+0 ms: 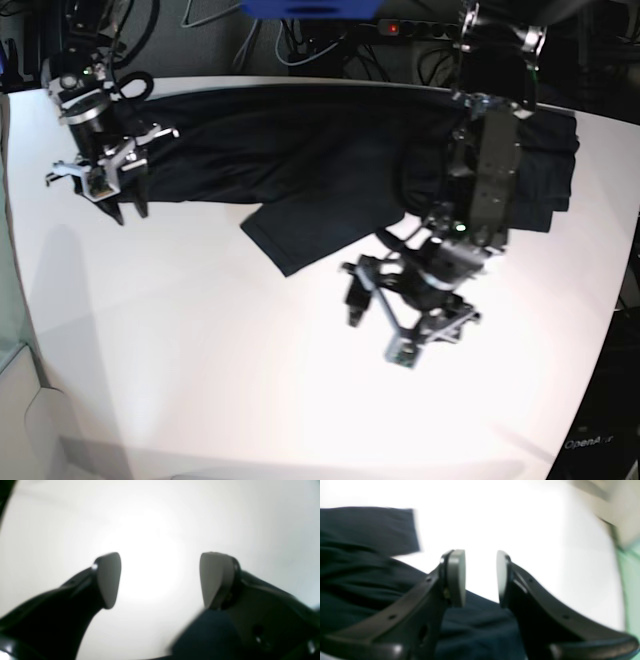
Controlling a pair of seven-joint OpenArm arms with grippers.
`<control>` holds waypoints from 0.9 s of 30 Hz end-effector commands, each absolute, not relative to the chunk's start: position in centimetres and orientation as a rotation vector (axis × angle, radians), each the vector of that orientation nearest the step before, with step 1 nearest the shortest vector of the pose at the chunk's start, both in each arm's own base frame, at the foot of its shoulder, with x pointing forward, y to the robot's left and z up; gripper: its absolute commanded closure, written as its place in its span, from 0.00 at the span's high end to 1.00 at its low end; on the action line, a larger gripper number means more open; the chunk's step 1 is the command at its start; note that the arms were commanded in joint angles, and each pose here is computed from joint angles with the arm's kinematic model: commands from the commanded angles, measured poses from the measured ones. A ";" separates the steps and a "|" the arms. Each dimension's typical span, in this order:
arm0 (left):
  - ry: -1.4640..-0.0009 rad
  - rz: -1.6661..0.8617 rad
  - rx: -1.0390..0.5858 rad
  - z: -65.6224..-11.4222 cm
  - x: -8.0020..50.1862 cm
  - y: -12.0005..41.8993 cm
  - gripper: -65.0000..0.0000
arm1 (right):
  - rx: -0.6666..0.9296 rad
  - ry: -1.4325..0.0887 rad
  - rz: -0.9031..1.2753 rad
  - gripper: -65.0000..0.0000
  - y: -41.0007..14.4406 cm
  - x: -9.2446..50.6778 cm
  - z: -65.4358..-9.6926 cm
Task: Fold the T-shirt properly
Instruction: 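Release the sleeve with the right gripper and move the left gripper over the shirt, then grasp the folded sleeve cuff with the left gripper and drag it toward the shirt end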
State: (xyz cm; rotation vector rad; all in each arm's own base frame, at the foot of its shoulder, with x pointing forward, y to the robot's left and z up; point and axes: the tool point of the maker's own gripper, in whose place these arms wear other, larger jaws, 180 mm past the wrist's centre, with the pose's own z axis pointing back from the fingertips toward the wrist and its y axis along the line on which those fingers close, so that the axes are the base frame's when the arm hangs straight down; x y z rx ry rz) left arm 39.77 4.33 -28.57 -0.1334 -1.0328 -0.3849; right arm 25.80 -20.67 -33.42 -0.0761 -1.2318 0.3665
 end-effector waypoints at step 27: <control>-0.627 -0.807 -0.172 -43.8 32.1 -10.7 0.72 | -0.413 -1.249 -0.113 0.34 -39.2 21.1 -31.9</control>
